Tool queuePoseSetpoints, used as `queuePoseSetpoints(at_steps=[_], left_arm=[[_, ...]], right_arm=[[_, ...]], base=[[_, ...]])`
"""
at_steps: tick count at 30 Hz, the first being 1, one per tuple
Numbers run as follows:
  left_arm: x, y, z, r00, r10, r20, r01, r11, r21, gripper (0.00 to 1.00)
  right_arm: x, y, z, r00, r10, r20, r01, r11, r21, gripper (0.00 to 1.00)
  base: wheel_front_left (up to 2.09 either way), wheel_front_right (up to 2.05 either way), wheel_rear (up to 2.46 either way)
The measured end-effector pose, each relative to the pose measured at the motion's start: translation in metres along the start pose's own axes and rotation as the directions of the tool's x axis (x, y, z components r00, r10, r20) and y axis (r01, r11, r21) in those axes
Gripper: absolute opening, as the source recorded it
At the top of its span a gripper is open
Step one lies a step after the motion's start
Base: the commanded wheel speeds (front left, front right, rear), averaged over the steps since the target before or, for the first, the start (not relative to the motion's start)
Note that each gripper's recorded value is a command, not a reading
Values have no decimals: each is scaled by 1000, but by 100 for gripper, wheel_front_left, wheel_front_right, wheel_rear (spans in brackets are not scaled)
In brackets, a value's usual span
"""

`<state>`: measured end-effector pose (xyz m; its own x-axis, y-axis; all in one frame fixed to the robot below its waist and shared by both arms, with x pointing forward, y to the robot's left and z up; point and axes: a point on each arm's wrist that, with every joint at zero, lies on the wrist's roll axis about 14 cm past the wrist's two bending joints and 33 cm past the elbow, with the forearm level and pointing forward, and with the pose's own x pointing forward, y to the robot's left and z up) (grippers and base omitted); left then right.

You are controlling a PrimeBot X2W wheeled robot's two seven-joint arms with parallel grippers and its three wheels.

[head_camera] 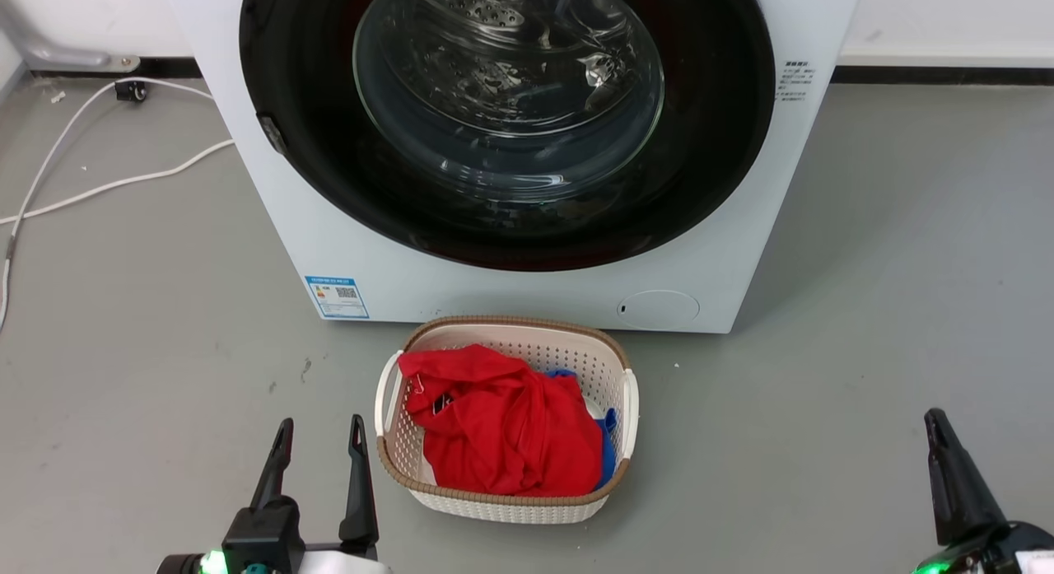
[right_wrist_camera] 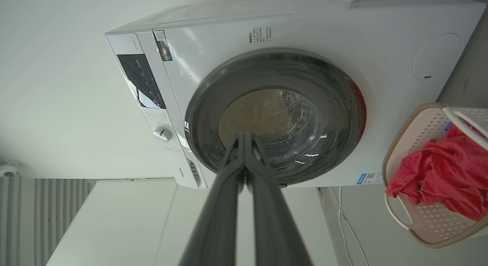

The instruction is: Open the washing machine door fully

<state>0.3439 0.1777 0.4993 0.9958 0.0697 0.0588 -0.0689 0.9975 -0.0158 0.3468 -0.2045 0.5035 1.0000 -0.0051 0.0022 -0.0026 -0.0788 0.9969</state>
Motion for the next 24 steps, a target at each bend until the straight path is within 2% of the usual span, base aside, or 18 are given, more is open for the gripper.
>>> queuePoseSetpoints(at_steps=[6, 12, 19, 20, 24], left_arm=[[13, 2, 0, 1000, 15, 2, -15, 1000, 18, 100], [28, 5, -4, 1000, 26, -3, -26, 999, 38, 100], [48, 6, -14, 999, 36, -20, -35, 998, 48, 100], [57, 7, -19, 999, 43, -27, -41, 998, 53, 100], [68, 12, -27, 997, 62, -38, -60, 996, 60, 100]], right_arm=[[36, 15, 16, 998, 51, 30, -49, 998, -46, 0], [83, 48, 39, 989, 142, 36, -135, 981, -142, 0], [147, 87, 49, 970, 245, 0, -237, 941, -240, 0], [176, 101, 48, 961, 276, -34, -274, 919, -284, 0], [213, 114, 40, 948, 303, -96, -318, 890, -326, 0]], base=[[0, 0, 0], [0, 0, 0], [0, 0, 0], [0, 0, 0], [0, 0, 0]])
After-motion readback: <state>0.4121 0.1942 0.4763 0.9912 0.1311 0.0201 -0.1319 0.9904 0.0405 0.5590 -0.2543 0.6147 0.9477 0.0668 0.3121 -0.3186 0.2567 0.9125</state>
